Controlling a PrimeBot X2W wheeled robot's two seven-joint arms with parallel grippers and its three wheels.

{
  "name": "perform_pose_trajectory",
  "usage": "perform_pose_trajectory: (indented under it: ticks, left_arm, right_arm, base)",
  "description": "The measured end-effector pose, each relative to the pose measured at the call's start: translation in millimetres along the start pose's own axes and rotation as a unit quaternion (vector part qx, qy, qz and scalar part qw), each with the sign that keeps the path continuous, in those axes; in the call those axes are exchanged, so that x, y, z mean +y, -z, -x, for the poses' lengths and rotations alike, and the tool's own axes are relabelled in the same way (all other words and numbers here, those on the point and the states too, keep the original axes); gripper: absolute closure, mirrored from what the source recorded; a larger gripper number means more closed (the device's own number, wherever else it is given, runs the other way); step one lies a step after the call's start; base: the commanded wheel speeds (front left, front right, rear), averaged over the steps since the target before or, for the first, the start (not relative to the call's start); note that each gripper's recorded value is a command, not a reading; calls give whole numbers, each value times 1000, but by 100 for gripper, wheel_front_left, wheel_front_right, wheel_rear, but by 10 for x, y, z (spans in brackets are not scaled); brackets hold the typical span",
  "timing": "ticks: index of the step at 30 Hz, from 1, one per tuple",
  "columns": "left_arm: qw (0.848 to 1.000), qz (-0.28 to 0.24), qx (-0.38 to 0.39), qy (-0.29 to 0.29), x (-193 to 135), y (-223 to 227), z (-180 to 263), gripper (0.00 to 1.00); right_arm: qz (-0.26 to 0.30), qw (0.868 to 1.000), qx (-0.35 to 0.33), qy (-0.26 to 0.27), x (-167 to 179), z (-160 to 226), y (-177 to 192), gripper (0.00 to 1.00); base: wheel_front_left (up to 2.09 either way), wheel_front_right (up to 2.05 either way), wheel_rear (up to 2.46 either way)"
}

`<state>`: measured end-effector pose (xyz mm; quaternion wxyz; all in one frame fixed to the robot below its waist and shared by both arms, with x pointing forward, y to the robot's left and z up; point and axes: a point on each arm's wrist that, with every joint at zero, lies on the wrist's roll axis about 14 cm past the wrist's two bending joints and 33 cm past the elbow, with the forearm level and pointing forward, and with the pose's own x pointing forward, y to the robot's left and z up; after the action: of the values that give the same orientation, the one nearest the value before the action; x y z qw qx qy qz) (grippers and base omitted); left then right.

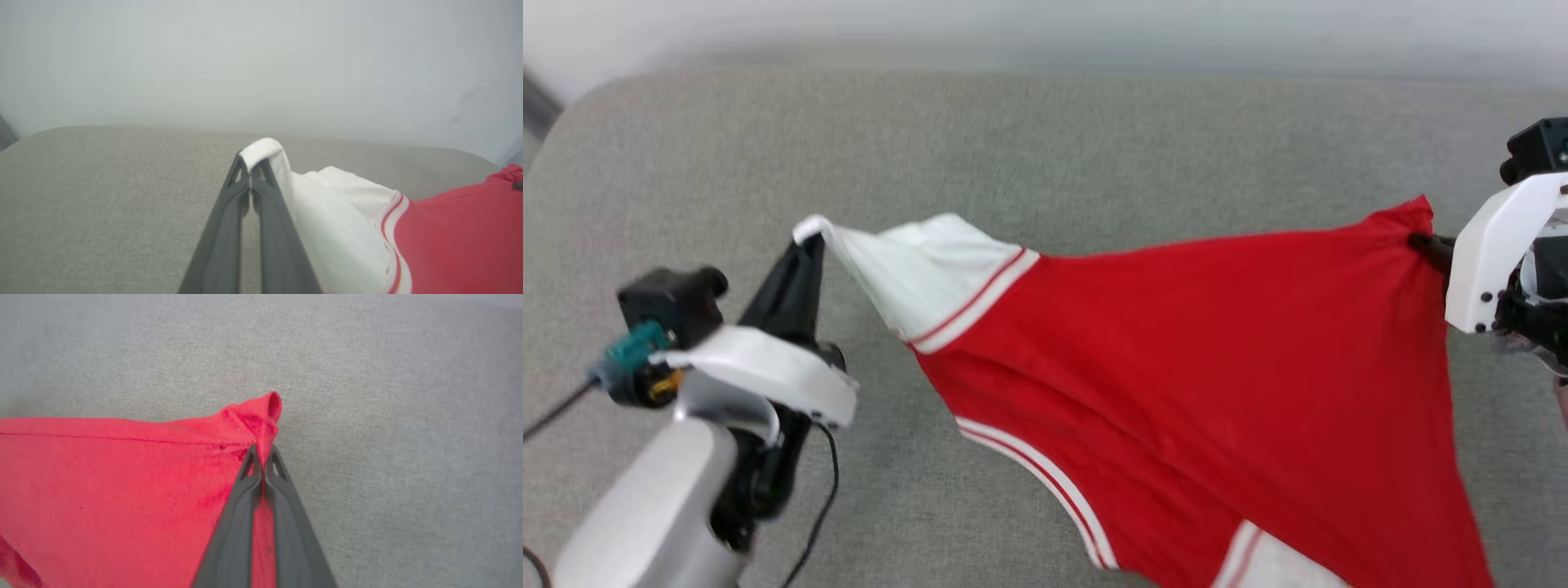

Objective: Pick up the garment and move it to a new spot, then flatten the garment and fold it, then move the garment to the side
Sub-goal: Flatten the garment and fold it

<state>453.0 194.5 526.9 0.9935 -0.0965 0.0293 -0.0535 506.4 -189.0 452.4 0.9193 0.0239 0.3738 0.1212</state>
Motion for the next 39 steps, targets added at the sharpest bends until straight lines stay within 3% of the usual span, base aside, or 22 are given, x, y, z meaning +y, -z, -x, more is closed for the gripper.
perform_pose_trajectory:
  ticks: [5,12,17,24,30,36,39]
  left_arm:
    - [998,-13,-58,24,-111,-623,-215,100]
    - [994,-22,-93,50,-310,-1143,-503,100]
    - [989,-39,-130,62,-466,-1600,-836,100]
    - [979,-54,-181,78,-623,-2062,-1289,100]
    - [965,-77,-239,71,-604,-2494,-1693,100]
    - [953,-90,-281,73,-560,-2670,-2051,100]
    - [951,-86,-287,77,-539,-2660,-2221,100]
  right_arm:
    - [8,996,-85,13,-7,385,-438,100]
    - [19,986,-162,40,-96,825,-841,100]
    - [29,971,-228,66,-226,1092,-1248,100]
    - [28,950,-298,88,-392,1109,-1838,100]
    - [44,922,-372,95,-423,1038,-2440,100]
    - [54,900,-422,96,-474,835,-2822,100]
    - [57,896,-431,96,-500,686,-2931,100]
  base:
    - [0,0,0]
    - [0,0,0]
    - [0,0,0]
    - [0,0,0]
    - [0,0,0]
    - [0,0,0]
    - [0,0,0]
